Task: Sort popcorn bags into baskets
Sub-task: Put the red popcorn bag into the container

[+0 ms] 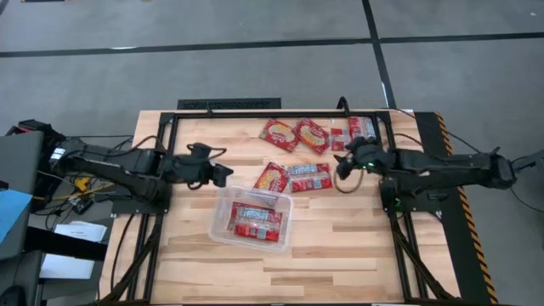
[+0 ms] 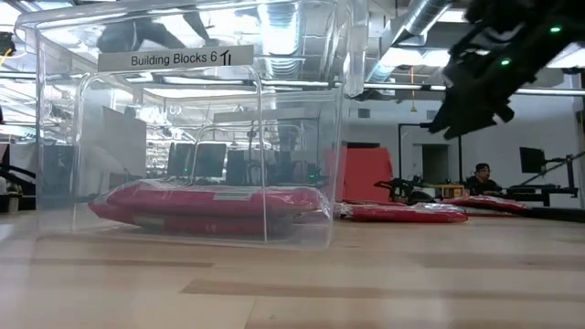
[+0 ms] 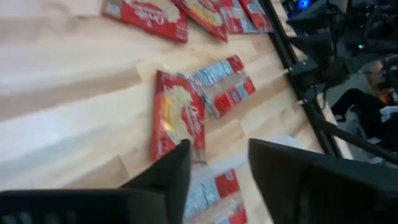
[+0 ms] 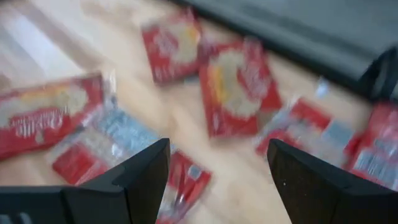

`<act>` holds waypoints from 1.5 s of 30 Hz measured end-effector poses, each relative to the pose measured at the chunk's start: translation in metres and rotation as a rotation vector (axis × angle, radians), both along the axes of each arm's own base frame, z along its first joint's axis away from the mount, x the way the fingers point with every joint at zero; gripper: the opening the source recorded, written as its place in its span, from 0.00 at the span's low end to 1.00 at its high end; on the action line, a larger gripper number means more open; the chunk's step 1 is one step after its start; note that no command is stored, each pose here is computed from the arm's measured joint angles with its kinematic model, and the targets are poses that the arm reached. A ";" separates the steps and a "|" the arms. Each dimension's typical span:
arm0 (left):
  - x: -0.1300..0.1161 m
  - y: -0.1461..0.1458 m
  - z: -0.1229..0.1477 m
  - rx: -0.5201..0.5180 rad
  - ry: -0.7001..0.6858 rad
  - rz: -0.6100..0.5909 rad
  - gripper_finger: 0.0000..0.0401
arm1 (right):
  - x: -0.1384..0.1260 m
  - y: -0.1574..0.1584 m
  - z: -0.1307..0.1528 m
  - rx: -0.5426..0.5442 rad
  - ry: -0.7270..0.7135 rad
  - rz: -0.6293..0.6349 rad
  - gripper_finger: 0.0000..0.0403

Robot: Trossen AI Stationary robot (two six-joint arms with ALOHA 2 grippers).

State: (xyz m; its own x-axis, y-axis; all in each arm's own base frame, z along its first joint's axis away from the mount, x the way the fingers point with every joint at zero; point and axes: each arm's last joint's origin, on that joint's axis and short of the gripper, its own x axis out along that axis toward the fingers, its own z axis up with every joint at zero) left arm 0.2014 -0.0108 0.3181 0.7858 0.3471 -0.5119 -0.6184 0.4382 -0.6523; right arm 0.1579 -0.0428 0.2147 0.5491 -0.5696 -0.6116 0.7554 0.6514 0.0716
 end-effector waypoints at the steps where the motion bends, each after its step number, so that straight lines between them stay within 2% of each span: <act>1: 0.001 0.005 0.000 0.002 0.004 0.008 0.44 | 0.007 -0.003 0.000 0.040 0.012 -0.001 0.73; 6: 0.004 0.035 -0.004 -0.030 0.049 -0.007 0.65 | 0.038 -0.018 -0.007 0.197 0.055 -0.038 0.73; 9: 0.008 0.053 -0.010 -0.032 0.089 -0.018 0.72 | 0.049 -0.025 -0.021 0.256 0.097 -0.109 0.73; 12: 0.018 0.072 -0.016 -0.012 0.107 -0.018 0.74 | 0.054 -0.027 -0.037 0.323 0.130 -0.188 0.73; 14: 0.027 0.083 -0.022 -0.011 0.096 -0.051 0.74 | 0.058 -0.026 -0.045 0.367 0.145 -0.196 0.73; 17: 0.041 0.098 -0.037 -0.059 0.112 -0.152 0.73 | 0.064 -0.022 -0.052 0.434 0.134 -0.187 0.73; 21: 0.062 0.109 -0.064 -0.113 0.162 -0.289 0.72 | 0.070 -0.013 -0.054 0.472 0.106 -0.179 0.73; 25: 0.080 0.118 -0.095 -0.142 0.225 -0.352 0.71 | 0.076 -0.004 -0.046 0.472 0.040 -0.123 0.73; 28: 0.094 0.122 -0.115 -0.160 0.222 -0.384 0.71 | 0.083 0.002 -0.029 0.437 -0.014 -0.027 0.73; 30: 0.101 0.125 -0.131 -0.182 0.241 -0.391 0.71 | 0.086 0.004 -0.021 0.402 -0.025 0.025 0.73; 34: 0.109 0.132 -0.161 -0.252 0.286 -0.373 0.71 | 0.090 -0.001 -0.014 0.351 -0.020 0.050 0.73; 39: 0.123 0.134 -0.179 -0.306 0.214 -0.368 0.71 | 0.088 -0.010 -0.015 0.326 0.000 0.042 0.73; 45: 0.132 0.124 -0.197 -0.331 0.244 -0.365 0.71 | 0.086 -0.018 -0.016 0.284 0.031 0.060 0.73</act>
State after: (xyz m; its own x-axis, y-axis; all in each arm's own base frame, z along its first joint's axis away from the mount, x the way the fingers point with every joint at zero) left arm 0.3335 0.1136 0.1215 0.6701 -0.1364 -0.7297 -0.6149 0.4486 -0.6485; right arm 0.2436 -0.0613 0.1984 0.5549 -0.3400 -0.7593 0.7208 0.6521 0.2349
